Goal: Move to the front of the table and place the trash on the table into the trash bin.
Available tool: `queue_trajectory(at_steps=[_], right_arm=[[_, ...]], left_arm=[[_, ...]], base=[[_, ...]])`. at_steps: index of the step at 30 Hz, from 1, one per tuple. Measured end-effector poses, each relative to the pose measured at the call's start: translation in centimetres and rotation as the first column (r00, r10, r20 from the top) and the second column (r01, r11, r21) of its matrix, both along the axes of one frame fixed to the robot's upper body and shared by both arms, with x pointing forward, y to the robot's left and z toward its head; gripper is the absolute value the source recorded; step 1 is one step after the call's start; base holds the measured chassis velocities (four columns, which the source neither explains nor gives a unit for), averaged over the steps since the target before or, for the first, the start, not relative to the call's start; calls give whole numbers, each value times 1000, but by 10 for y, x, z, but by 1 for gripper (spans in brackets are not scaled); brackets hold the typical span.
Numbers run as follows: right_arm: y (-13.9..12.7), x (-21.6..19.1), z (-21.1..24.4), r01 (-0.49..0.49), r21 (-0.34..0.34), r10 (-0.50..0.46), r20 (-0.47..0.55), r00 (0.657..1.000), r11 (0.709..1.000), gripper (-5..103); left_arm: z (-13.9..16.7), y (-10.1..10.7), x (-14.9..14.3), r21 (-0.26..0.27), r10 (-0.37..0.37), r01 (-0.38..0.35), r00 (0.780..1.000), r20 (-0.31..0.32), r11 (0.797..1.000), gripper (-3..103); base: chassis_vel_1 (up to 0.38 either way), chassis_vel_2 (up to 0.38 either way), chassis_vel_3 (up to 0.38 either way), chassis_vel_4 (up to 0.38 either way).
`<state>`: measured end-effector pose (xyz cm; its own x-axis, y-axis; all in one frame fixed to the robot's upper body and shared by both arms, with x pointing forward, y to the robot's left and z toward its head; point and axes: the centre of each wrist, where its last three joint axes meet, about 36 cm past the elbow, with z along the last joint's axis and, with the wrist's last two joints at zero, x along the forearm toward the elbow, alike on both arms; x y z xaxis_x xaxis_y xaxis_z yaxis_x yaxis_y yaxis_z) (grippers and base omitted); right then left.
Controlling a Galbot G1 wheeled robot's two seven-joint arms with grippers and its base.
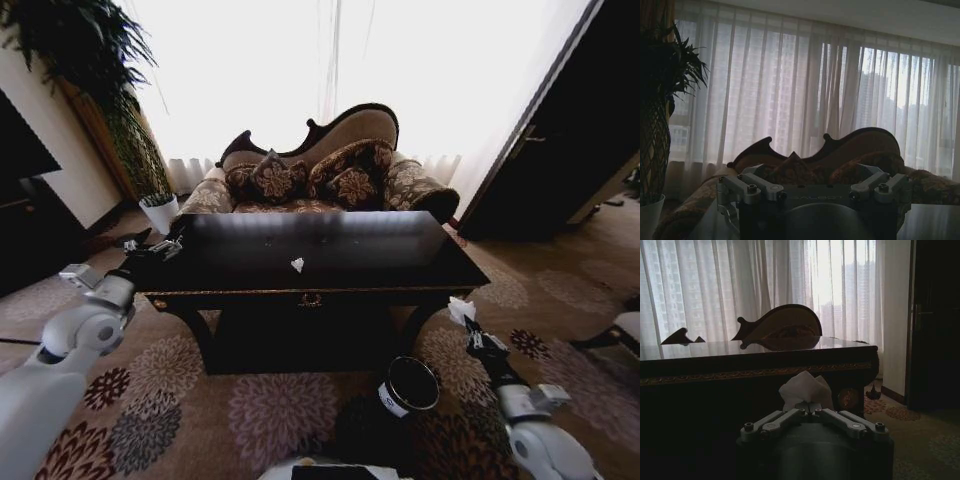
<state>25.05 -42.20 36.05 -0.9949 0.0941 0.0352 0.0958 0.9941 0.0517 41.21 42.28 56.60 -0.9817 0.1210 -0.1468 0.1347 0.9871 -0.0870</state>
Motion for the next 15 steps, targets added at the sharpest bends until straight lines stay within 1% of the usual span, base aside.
queue_trajectory(at_steps=[3, 4, 5, 7, 9, 10, 14, 15], right_arm=[[1, -1, -18, 18, 13, -18, -25, 1000, 1000, 0], [2, -2, -32, 29, 23, -28, -48, 998, 999, 0], [2, -2, -32, 29, 23, -28, -48, 998, 999, 0], [4, -1, -52, 46, 41, -42, -81, 996, 998, 0], [8, 0, -82, 76, 68, -67, -133, 989, 995, 0], [8, 0, -82, 76, 68, -67, -133, 989, 995, 0], [13, 2, -141, 111, 46, -98, -219, 971, 993, 0], [13, 2, -141, 111, 46, -98, -219, 971, 993, 0]], left_arm=[[0, 0, 0, 0, 0, 0, 1000, 0, 1000, 100], [0, 0, 0, 0, 0, 0, 1000, 0, 1000, 100], [0, 0, 0, 0, 0, 0, 1000, 0, 1000, 100], [0, 0, 0, 0, 0, 0, 1000, 0, 1000, 100], [0, 0, 0, 0, 0, 0, 1000, 0, 1000, 100], [0, 0, 0, 0, 0, 0, 1000, 0, 1000, 100], [0, 0, 0, 0, 0, 0, 1000, 0, 1000, 100], [0, 0, 0, 0, 0, 0, 1000, 0, 1000, 100]], base=[[0, 0, 0, 0], [0, 0, 0, 0], [0, 0, 0, 0], [0, 0, 0, 0], [0, 0, 0, 0], [0, 0, 0, 0], [0, 0, 0, 0], [0, 0, 0, 0]])
